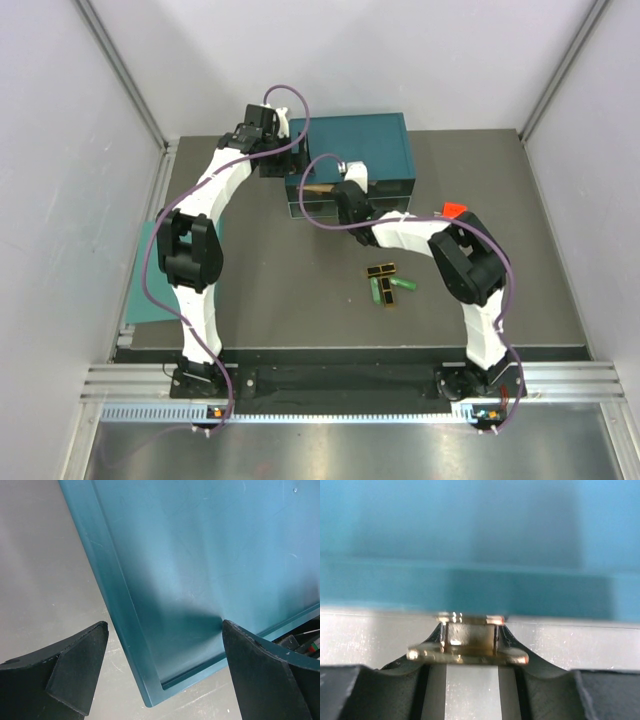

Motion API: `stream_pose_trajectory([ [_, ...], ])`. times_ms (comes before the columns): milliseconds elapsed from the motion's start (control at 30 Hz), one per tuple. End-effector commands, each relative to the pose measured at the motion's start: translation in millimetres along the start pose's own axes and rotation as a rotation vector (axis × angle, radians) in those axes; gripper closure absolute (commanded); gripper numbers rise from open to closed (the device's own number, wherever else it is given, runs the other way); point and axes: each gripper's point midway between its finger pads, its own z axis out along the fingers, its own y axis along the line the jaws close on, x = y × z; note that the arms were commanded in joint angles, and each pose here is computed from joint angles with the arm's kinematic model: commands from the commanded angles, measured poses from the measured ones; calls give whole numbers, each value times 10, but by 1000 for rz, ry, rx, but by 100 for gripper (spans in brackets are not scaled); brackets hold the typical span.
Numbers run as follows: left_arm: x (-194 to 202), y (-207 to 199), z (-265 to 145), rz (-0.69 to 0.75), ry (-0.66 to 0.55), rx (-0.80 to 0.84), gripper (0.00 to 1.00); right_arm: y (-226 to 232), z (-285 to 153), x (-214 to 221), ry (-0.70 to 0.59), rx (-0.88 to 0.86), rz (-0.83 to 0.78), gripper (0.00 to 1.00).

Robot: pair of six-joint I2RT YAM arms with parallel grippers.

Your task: Organize the makeup

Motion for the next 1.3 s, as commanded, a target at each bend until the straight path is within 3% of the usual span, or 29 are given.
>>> stream_pose_trajectory([
  [0, 307, 224, 53, 2, 98, -81, 1, 21, -272, -330, -84, -23, 40, 100],
  [500, 329, 249, 90, -8, 107, -90, 1, 101, -761, -140, -43, -100, 17, 100],
  [1067, 375, 266, 112, -11, 124, -89, 1, 157, -949, 498, 180, -129, -90, 100],
  [1133, 377, 268, 104, -8, 125, -90, 1, 153, -925, 516, 199, -116, -97, 87],
  [1167, 371, 267, 92, -4, 123, -91, 1, 161, -925, 505, 199, -117, -98, 64],
  [1200, 368, 265, 93, -1, 122, -89, 1, 159, -941, 494, 198, -117, -101, 52],
  [1267, 374, 254, 91, 2, 127, -82, 1, 168, -972, 426, 180, -130, -101, 37],
])
